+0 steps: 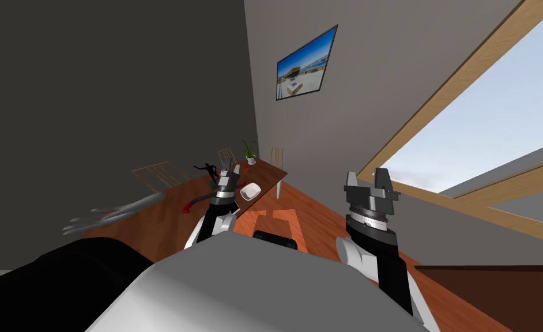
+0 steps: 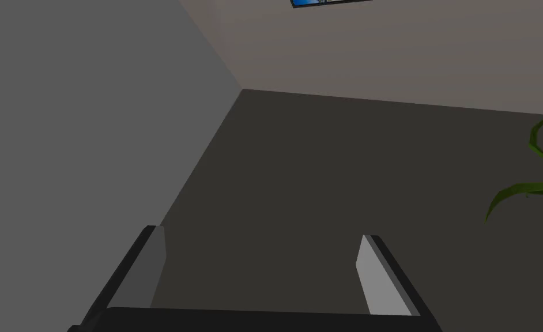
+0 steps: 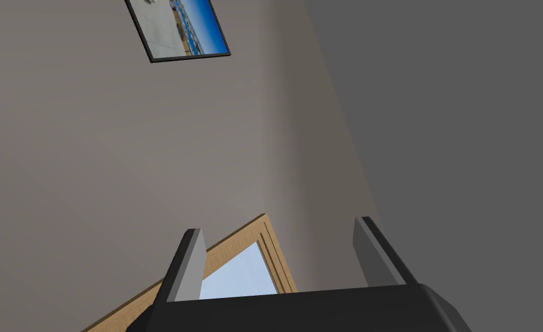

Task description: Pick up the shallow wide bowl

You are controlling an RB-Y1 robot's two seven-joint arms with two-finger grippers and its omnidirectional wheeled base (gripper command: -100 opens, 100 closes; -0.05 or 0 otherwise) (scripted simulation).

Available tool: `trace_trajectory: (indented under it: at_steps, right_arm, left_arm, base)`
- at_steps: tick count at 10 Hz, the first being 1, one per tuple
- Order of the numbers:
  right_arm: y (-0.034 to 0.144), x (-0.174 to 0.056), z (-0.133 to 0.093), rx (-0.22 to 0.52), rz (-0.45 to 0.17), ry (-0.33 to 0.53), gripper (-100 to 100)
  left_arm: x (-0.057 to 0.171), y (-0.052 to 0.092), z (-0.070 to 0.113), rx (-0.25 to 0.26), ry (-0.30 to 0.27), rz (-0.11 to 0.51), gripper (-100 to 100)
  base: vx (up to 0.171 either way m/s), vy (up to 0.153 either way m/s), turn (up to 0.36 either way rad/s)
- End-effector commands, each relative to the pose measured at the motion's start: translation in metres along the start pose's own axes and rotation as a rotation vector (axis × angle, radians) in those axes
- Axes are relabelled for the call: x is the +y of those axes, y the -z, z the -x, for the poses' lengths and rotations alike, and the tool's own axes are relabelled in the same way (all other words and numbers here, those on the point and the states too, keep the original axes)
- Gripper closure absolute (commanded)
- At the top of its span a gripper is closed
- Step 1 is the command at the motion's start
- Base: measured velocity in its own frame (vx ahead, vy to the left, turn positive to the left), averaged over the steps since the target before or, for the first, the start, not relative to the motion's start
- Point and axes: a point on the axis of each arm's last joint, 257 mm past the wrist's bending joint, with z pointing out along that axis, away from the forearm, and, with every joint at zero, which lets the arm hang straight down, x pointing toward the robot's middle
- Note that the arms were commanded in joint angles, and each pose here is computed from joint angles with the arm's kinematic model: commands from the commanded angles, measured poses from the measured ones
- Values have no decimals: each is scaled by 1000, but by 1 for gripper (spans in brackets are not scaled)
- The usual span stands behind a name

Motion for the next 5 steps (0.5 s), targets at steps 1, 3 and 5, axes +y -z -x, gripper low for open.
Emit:
trace_trajectory:
  at_steps: [1,3,5]
  right_arm:
    - [0,0,0,0,0,0,0]
    - [0,0,0,0,0,0,0]
    - [0,0,0,0,0,0,0]
  left_arm:
    - [13,3,-5,35,-2,34,-100]
    - [26,6,-9,63,0,71,-100]
    - [45,12,-13,95,4,122,-100]
  base:
    - [-33,-9,-78]
    - [-51,-6,-76]
    - [-46,-2,-73]
